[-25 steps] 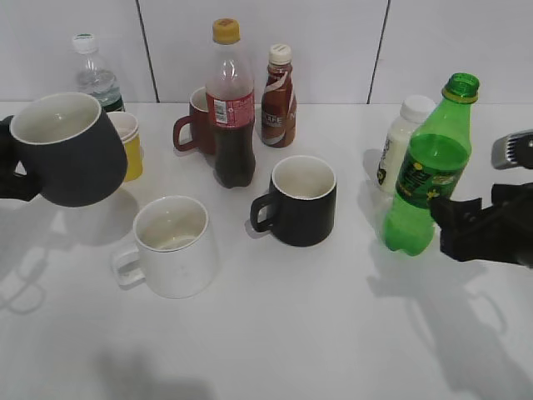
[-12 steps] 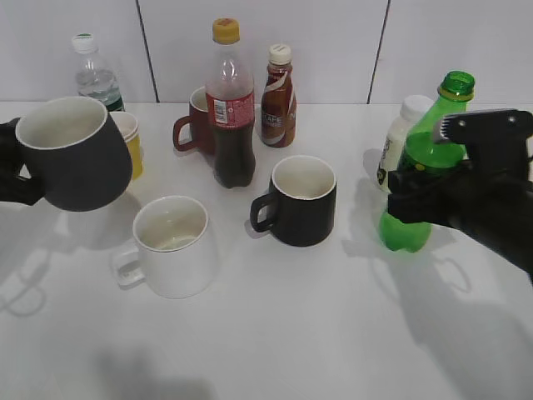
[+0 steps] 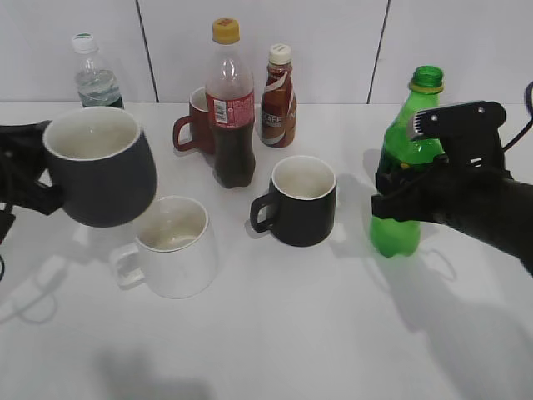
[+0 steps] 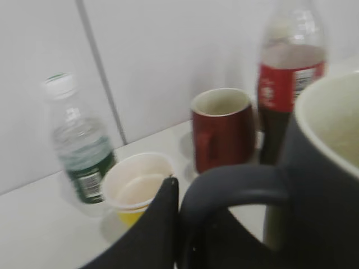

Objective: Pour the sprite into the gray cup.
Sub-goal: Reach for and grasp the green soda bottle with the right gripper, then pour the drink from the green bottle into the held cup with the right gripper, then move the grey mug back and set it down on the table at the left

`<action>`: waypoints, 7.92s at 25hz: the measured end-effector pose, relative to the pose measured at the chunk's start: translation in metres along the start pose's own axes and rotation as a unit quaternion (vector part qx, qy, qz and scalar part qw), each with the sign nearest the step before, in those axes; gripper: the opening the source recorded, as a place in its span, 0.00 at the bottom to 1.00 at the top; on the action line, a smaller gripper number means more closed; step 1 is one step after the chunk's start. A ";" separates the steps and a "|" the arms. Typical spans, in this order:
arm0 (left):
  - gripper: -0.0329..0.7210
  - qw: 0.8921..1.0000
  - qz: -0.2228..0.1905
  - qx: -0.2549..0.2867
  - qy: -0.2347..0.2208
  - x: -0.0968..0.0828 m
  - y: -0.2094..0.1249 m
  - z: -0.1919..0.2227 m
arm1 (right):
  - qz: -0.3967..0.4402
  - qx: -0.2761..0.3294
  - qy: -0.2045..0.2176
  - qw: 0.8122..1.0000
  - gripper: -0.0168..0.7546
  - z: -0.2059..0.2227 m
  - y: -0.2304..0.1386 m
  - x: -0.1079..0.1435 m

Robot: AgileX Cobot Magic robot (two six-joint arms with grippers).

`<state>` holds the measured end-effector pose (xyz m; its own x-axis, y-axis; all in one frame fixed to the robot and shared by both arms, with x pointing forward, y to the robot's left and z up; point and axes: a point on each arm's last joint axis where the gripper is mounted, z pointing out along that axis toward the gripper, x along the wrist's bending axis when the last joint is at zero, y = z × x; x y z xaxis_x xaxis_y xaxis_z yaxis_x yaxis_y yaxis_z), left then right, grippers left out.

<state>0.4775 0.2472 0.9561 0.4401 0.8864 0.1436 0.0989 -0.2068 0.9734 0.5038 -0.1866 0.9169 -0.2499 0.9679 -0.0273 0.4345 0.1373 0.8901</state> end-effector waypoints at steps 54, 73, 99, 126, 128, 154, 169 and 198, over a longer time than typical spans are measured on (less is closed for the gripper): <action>0.11 0.977 0.058 0.080 -0.186 -0.134 0.096 0.040 | -0.681 -0.078 0.091 0.723 0.54 -0.039 0.126 0.035; 0.11 0.977 0.060 0.087 -0.186 -0.134 0.095 0.040 | -0.745 -0.095 0.082 0.655 0.54 -0.039 0.127 0.036; 0.11 0.976 0.063 0.101 -0.184 -0.133 0.093 0.039 | -0.765 -0.122 0.076 0.628 0.54 -0.040 0.130 0.039; 0.11 0.976 0.061 0.096 -0.185 -0.133 0.093 0.039 | -0.679 -0.111 0.083 0.721 0.54 -0.040 0.131 0.038; 0.11 0.978 0.058 0.083 -0.183 -0.132 0.096 0.040 | -0.613 -0.103 0.087 0.778 0.54 -0.040 0.132 0.037; 0.11 0.983 -0.097 0.036 0.155 0.059 -0.036 0.040 | 0.057 -0.088 -0.013 0.994 0.54 -0.058 0.008 -0.020; 0.11 0.980 -0.105 0.089 0.142 0.049 -0.105 0.054 | 0.070 -0.108 -0.010 0.992 0.54 -0.059 0.011 -0.020; 0.41 0.985 -0.101 0.103 0.097 0.019 -0.095 0.003 | 0.057 -0.112 -0.026 0.992 0.54 -0.039 -0.005 -0.020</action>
<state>0.4793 0.2828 0.8661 0.2155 0.9765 0.0014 0.3544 -0.0796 0.9317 0.4729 -0.2147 0.9307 -0.1627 0.9848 0.0610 0.2530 -0.0181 0.9673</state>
